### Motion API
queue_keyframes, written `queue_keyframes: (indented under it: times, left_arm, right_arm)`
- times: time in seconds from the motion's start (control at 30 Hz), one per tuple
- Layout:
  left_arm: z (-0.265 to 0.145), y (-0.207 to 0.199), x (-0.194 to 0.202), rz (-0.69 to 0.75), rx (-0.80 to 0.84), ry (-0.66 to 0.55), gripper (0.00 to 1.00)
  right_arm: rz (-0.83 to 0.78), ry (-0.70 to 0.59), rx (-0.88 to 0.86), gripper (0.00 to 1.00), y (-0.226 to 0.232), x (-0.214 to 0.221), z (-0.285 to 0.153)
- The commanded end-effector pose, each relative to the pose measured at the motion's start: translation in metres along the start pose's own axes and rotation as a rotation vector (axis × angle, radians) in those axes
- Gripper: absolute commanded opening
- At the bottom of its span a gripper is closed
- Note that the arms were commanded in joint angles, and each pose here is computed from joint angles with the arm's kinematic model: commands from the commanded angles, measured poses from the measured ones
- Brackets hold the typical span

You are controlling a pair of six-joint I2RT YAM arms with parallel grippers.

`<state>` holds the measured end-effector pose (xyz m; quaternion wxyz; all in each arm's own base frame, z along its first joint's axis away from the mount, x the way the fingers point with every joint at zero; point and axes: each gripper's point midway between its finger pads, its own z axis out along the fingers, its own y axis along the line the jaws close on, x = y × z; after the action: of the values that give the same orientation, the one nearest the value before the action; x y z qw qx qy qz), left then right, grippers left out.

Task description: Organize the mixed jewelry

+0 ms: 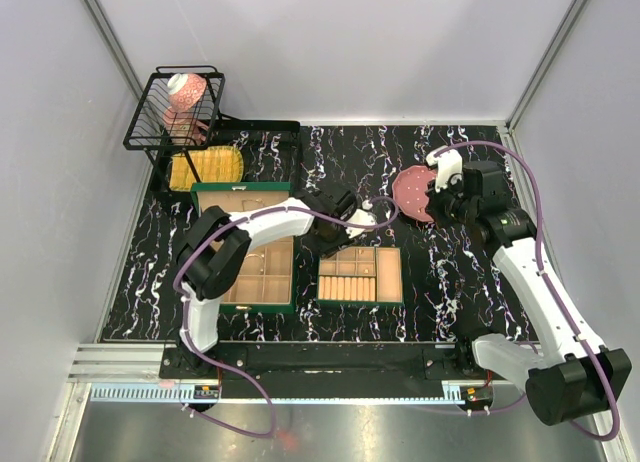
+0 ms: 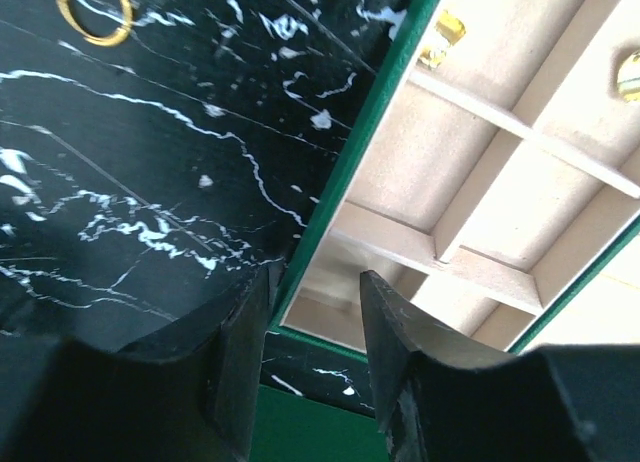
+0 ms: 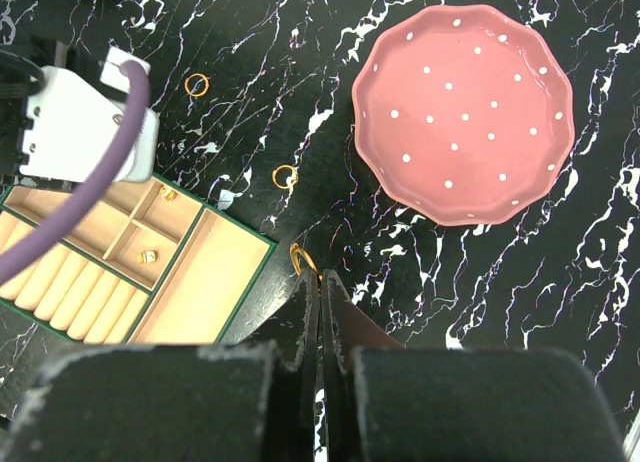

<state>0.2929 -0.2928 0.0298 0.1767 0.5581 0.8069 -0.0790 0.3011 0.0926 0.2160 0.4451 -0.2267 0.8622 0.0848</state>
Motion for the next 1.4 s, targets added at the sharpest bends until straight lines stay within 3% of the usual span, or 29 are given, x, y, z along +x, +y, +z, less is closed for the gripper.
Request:
queue_keyframes:
  times: [0.0,0.83,1.37]
  left_arm:
    - [0.001,0.002,-0.008,0.052,0.014,0.001,0.44]
    - [0.005,0.012,-0.027,0.358,0.070,0.013,0.01]
    - [0.008,0.029,-0.027,0.706,0.040,0.044,0.00]
  right_arm:
    - [-0.005,-0.055,0.020,0.00,-0.004,-0.012,-0.008]
    - [-0.035,-0.054,0.032,0.00,-0.007,-0.011,-0.015]
    - [-0.048,-0.031,0.042,0.00,-0.010,-0.009,-0.014]
